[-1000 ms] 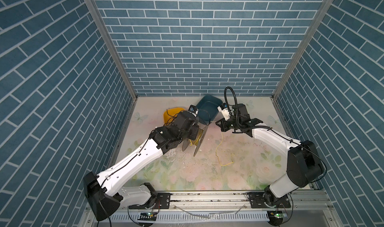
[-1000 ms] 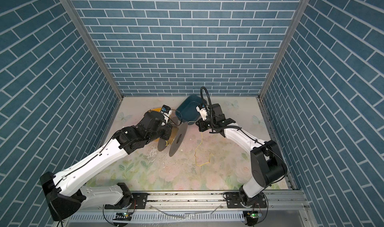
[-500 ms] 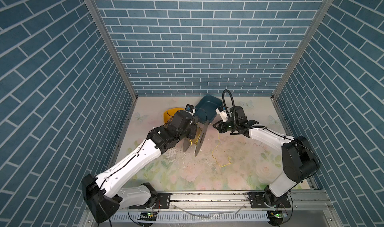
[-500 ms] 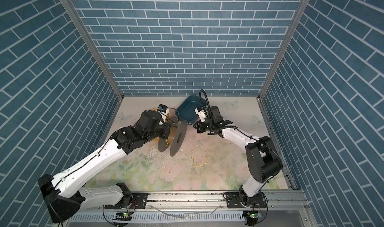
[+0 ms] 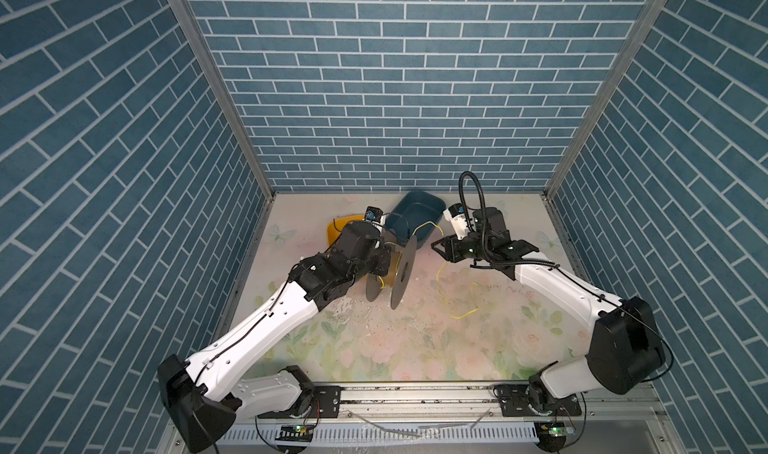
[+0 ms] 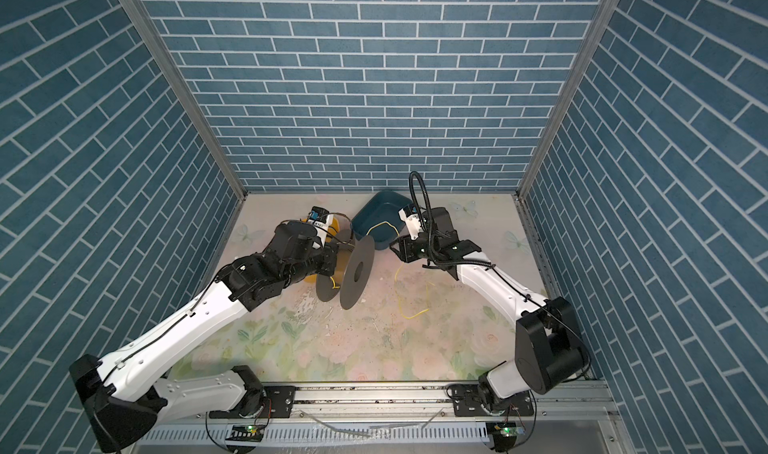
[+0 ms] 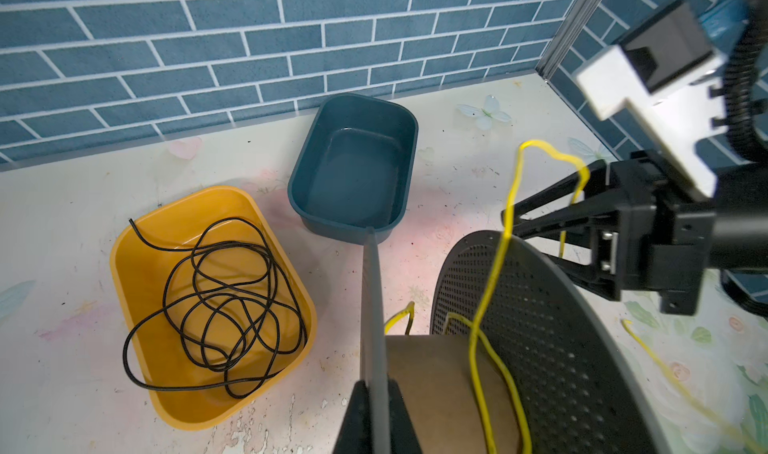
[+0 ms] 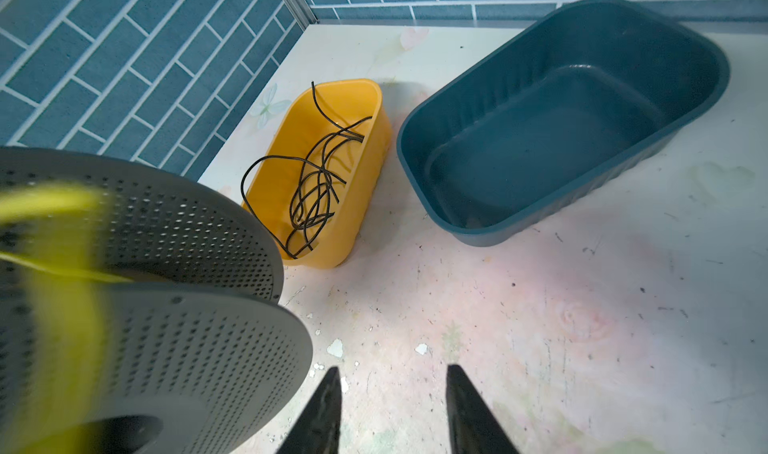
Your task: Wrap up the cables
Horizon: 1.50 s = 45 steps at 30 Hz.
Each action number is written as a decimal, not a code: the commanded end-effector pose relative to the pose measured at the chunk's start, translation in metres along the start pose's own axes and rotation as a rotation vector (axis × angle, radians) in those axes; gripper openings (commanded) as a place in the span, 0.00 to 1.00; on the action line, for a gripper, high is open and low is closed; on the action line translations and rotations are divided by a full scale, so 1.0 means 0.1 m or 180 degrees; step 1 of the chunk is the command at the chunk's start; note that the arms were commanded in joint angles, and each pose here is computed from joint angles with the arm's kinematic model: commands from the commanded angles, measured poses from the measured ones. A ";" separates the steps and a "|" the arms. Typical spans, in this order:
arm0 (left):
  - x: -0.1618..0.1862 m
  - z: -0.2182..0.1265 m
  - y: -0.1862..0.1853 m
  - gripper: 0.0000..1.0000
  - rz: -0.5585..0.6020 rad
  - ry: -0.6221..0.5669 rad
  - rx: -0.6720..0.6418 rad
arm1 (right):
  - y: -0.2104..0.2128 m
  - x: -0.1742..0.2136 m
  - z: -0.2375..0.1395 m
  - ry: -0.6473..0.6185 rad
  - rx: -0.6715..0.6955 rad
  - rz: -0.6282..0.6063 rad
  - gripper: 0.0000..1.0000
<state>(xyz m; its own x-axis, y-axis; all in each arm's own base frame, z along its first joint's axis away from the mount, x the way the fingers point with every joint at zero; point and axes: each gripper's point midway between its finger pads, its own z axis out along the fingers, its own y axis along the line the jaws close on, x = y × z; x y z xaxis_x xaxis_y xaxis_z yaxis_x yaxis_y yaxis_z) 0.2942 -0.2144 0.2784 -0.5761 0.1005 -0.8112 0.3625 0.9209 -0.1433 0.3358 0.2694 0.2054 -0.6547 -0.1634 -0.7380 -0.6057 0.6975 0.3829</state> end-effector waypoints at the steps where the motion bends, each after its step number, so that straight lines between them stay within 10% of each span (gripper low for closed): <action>1: -0.26 -0.09 -0.03 0.00 -0.0135 -0.0315 0.0092 | -0.05 0.11 -0.18 0.0116 0.0179 -0.0022 0.49; 45: -0.70 -0.18 0.14 0.00 -0.0326 -0.0387 0.0044 | 0.40 0.73 -0.83 -0.0399 -0.0415 -0.0353 0.70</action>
<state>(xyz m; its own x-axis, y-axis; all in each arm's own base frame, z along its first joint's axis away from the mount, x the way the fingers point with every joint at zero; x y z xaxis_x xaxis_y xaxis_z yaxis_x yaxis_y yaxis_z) 0.3227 -0.1984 0.3204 -0.5509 0.0049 -0.8345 0.3025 0.9331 -0.1942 0.2332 0.2239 0.2168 -0.5597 -0.1305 -0.8184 -0.6902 0.6199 0.3732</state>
